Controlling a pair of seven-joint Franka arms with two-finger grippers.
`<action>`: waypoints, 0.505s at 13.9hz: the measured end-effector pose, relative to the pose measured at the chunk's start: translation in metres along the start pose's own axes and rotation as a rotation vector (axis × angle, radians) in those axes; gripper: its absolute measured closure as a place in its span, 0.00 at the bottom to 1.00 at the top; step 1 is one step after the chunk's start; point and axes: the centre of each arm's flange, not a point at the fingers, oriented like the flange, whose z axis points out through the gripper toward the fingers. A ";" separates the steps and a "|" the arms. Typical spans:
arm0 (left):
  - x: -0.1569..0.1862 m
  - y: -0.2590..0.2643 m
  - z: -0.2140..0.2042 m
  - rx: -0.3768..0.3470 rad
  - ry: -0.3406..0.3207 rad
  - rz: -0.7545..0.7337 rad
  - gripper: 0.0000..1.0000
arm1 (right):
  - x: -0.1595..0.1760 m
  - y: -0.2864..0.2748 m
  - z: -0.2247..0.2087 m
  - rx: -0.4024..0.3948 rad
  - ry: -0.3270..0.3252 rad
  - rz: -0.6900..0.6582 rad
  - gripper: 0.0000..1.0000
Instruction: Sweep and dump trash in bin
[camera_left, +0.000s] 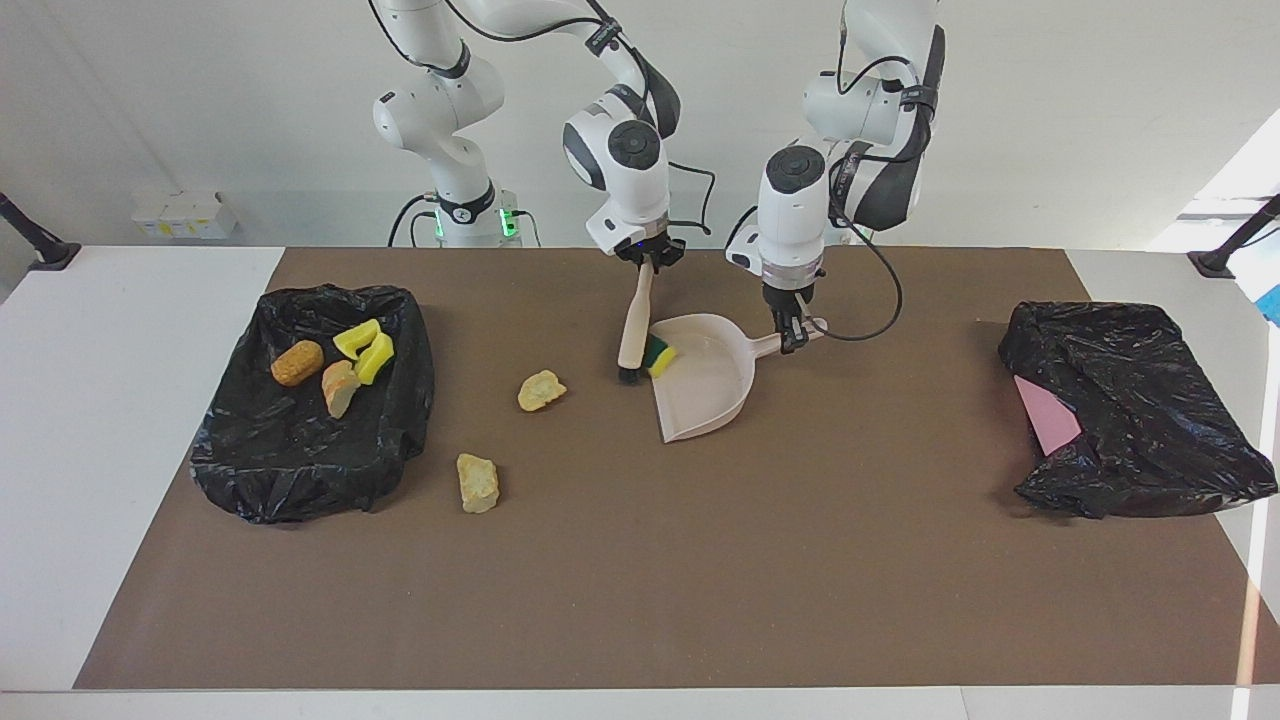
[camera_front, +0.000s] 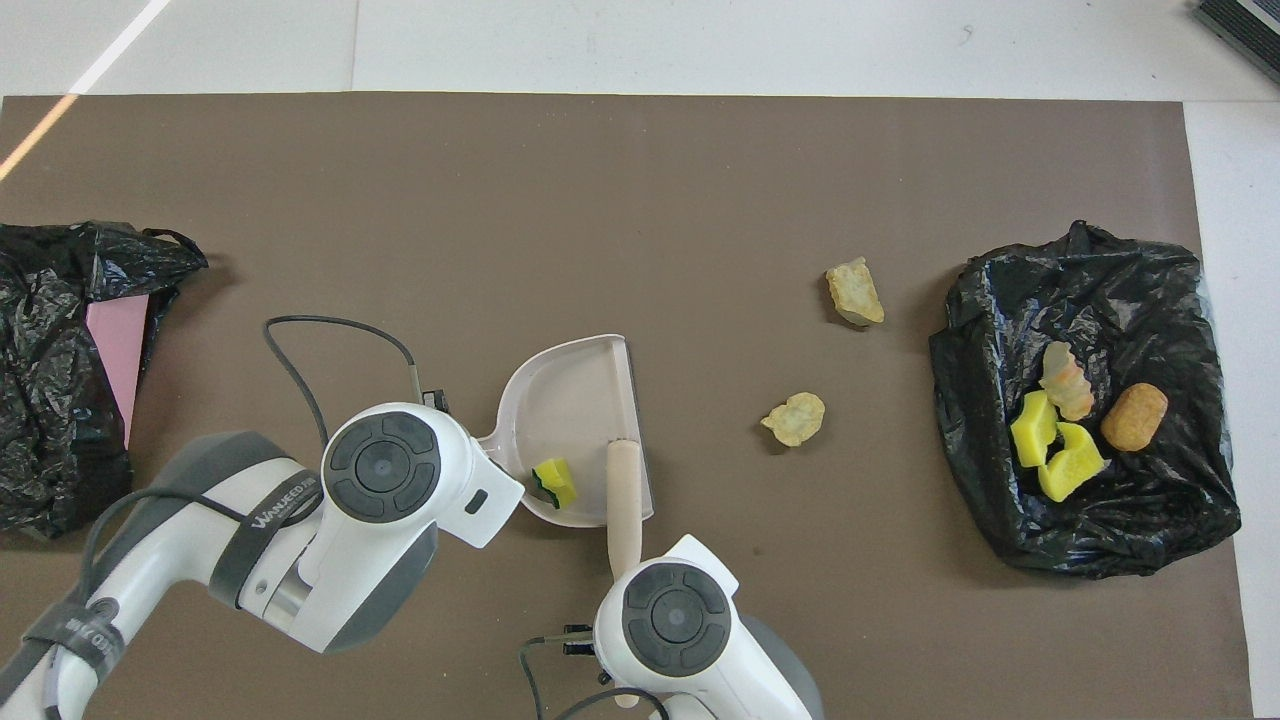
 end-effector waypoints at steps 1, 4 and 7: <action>-0.003 -0.003 0.001 0.001 0.002 -0.006 0.68 | 0.000 -0.002 -0.005 -0.002 -0.006 -0.006 0.73; -0.008 -0.007 0.003 0.000 0.002 -0.019 0.68 | 0.001 0.007 -0.015 -0.065 -0.038 -0.014 0.73; -0.012 -0.010 0.005 -0.003 0.001 -0.030 0.68 | 0.014 0.046 -0.051 -0.139 -0.029 0.032 0.73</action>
